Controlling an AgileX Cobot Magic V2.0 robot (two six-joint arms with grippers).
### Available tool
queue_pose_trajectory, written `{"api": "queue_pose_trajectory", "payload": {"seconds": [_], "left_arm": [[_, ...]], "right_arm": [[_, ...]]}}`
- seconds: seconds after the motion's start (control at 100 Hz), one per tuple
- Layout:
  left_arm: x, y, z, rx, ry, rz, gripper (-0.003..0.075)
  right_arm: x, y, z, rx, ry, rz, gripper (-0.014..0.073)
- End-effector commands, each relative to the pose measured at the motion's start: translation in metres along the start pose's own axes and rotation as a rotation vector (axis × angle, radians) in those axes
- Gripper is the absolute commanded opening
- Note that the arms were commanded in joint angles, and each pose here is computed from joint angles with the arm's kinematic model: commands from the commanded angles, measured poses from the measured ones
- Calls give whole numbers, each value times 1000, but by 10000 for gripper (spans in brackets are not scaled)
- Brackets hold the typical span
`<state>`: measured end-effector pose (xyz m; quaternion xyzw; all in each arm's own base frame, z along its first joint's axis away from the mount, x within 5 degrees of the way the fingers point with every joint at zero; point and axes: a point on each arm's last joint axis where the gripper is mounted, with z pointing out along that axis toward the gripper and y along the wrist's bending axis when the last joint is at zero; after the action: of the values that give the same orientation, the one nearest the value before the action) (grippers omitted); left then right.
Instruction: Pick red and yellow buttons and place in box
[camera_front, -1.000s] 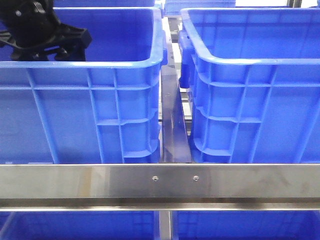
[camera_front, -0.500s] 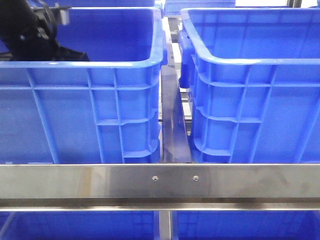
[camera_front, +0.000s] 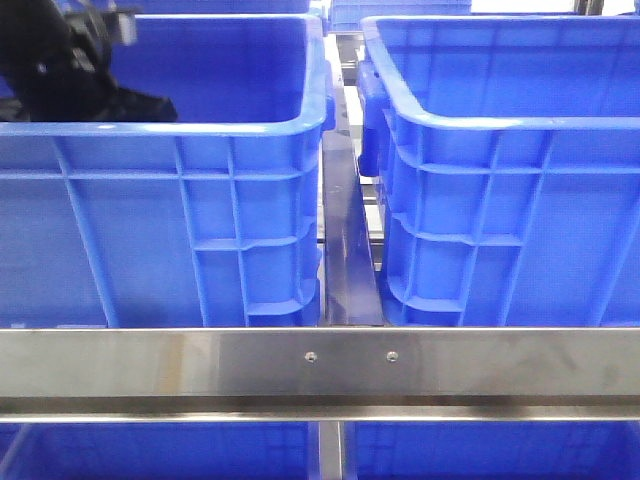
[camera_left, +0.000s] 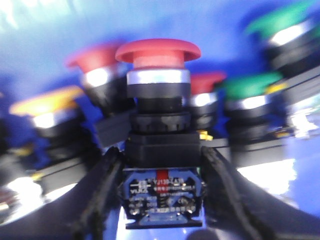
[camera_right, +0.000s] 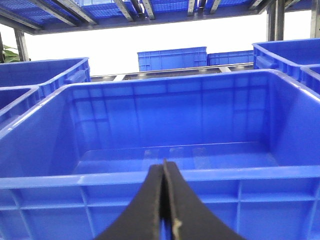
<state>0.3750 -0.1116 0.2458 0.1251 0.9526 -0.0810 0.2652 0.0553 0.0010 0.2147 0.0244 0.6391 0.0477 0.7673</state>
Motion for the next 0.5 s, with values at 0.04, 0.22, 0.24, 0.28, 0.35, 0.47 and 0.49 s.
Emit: {"api": "queue_pose_trajectory", "payload": {"seconds": [0.04,0.22,0.24,0.28,0.35,0.47,0.49], "left_arm": [[-20,-5,-58,8,-193,5,-19],[-17,-23,-107,34,-262,86,-19],[-16,-27,-112,40,-266,100,-19],[-13,-35,-121,56,-271,128,-19],[-7,-50,-138,86,-284,180,-19],[4,-80,-167,155,-323,262,-19],[6,-85,-170,168,-326,277,-19]], "right_arm": [[-16,1,-3,0,-130,-4,-68],[-16,1,-3,0,-130,-4,-68],[-16,1,-3,0,-130,-4,-68],[-16,1,-3,0,-130,-4,-68],[-16,1,-3,0,-130,-4,-68],[-16,1,-3,0,-130,-4,-68],[-16,1,-3,0,-130,-4,-68]]}}
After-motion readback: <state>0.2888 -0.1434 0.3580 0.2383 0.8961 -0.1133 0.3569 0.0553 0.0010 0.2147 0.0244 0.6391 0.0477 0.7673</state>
